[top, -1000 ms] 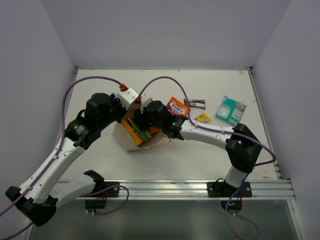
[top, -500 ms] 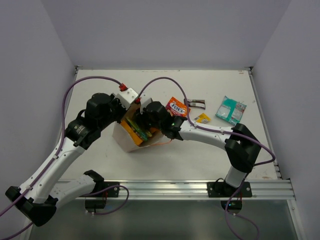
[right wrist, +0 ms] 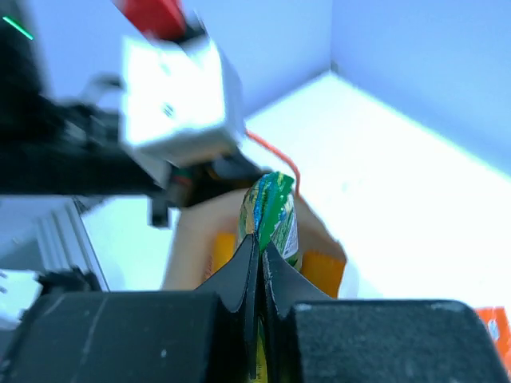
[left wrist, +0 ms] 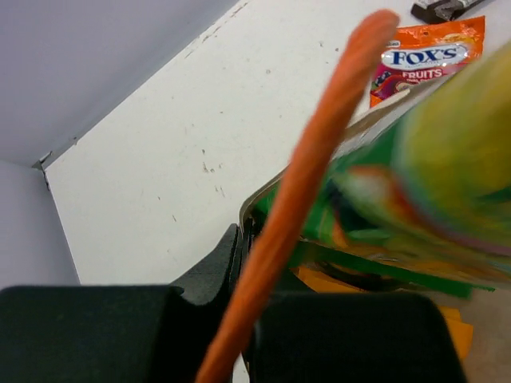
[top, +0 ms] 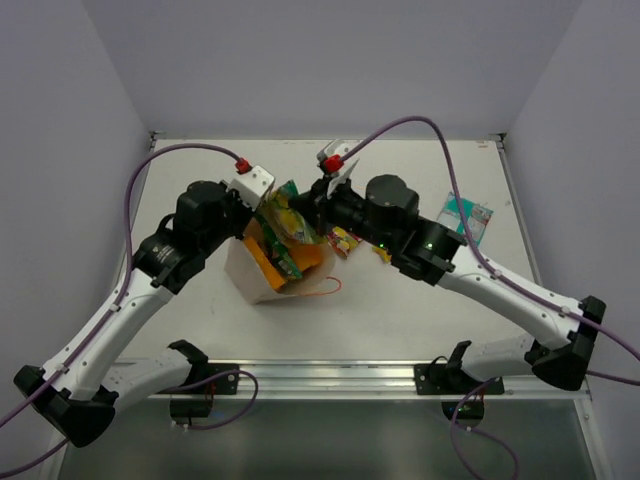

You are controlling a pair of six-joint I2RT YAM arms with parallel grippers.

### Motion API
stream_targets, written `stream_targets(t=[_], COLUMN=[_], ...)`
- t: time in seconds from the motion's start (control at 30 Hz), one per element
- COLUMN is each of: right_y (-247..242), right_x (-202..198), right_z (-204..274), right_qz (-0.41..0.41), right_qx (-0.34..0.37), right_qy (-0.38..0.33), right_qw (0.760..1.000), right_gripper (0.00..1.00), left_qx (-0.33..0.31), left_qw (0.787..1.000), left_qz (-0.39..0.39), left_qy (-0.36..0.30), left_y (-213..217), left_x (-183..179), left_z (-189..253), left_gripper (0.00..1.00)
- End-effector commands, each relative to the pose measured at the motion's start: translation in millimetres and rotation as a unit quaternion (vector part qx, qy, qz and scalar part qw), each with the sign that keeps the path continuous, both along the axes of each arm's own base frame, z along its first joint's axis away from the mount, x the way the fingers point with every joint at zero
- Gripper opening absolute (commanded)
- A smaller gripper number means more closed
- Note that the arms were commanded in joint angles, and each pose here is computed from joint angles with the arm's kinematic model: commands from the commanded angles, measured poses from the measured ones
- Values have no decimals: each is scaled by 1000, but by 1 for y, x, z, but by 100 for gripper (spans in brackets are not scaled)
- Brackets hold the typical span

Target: Take the snacks out of the paper bag

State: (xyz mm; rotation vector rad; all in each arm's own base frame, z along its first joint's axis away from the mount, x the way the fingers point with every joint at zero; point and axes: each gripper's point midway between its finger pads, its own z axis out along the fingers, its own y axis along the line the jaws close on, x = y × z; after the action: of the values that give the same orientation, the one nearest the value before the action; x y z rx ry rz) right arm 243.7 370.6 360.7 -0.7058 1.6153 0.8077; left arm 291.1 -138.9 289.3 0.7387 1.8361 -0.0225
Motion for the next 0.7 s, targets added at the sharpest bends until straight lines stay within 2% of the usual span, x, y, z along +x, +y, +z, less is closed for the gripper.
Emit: stream_targets(t=[0.0,0.17,0.33,0.5,0.57,0.6,0.67], right_y=[-22,-85,-165,-230,-232,-249,-244], right_x=[-14,0,47,109,141,159,198], right_z=[82,135,148,117,88,79,38], right_qz=[1,-105,-231,-344,-348,-368,-352], right_qx=[67,100,109,76,51,49,32], right_qy=[-66,-121,-130,-106,-78,-68,-23], right_qw=[996,982,958,930,933,926,935], right_gripper=[0,0,0,0,0,0,0], left_qx=[-63,-45,-26,-22,-20,-14,-7], left_qw=[990,985,981,974,972,972,971], left_qz=[47,114,153,186,196,196,204], left_qy=[-120,-120,-118,-124,-127,-127,-126], left_y=[8,29,42,56,62,64,69], left_x=[17,25,30,35,37,38,39], left_z=[84,81,76,79,81,81,80], left_gripper=[0,0,0,0,0,0,0])
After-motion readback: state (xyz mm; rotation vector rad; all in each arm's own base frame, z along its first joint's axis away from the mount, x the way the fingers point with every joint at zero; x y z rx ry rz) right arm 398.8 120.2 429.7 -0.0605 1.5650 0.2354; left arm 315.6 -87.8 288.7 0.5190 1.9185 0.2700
